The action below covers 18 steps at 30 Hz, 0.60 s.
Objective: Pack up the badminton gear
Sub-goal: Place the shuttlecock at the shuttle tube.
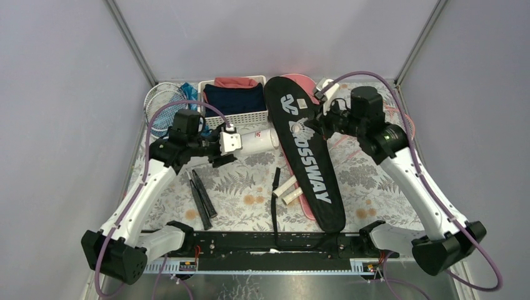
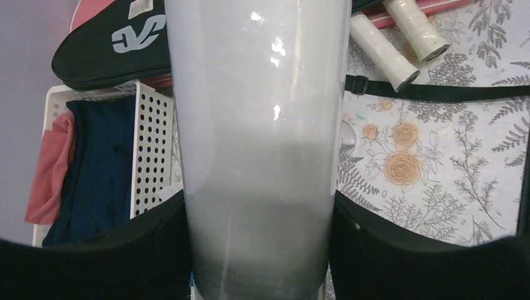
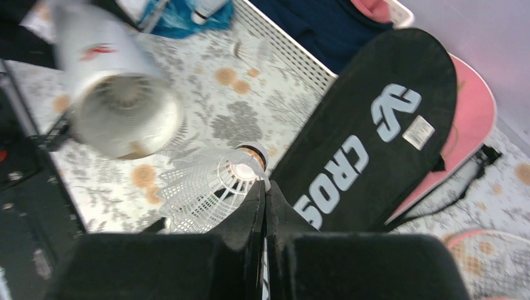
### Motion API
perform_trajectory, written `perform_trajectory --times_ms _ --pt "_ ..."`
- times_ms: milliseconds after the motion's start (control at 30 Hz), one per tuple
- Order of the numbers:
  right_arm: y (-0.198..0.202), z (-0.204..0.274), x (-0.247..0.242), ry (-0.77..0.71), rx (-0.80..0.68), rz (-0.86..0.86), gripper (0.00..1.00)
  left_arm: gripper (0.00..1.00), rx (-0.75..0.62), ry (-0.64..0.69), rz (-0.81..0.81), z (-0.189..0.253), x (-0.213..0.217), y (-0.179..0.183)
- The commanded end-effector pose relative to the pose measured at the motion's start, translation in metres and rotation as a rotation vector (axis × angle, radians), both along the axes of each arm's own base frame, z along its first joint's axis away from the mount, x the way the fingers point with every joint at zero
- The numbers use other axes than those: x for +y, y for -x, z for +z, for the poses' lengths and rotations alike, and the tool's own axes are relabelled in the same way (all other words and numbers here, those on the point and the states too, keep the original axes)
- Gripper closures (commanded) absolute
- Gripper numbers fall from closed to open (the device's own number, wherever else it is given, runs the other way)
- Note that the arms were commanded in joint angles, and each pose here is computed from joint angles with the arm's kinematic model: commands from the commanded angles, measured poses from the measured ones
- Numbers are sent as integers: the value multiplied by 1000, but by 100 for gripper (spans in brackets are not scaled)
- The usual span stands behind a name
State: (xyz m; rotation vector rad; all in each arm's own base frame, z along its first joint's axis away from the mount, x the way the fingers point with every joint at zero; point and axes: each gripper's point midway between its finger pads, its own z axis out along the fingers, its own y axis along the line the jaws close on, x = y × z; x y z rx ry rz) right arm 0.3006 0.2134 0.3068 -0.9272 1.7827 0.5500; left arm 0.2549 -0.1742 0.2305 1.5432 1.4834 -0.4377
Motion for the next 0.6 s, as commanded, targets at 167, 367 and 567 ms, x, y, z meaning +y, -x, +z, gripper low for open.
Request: perform_trajectory --times_ms 167,367,567 --pt "56 34 32 -220 110 278 100 46 -60 99 -46 6 -18 -24" --pt "57 33 45 -273 178 337 100 46 -17 166 -110 5 -29 -10" --pt "51 28 55 -305 230 359 100 46 16 198 -160 0 -35 2"
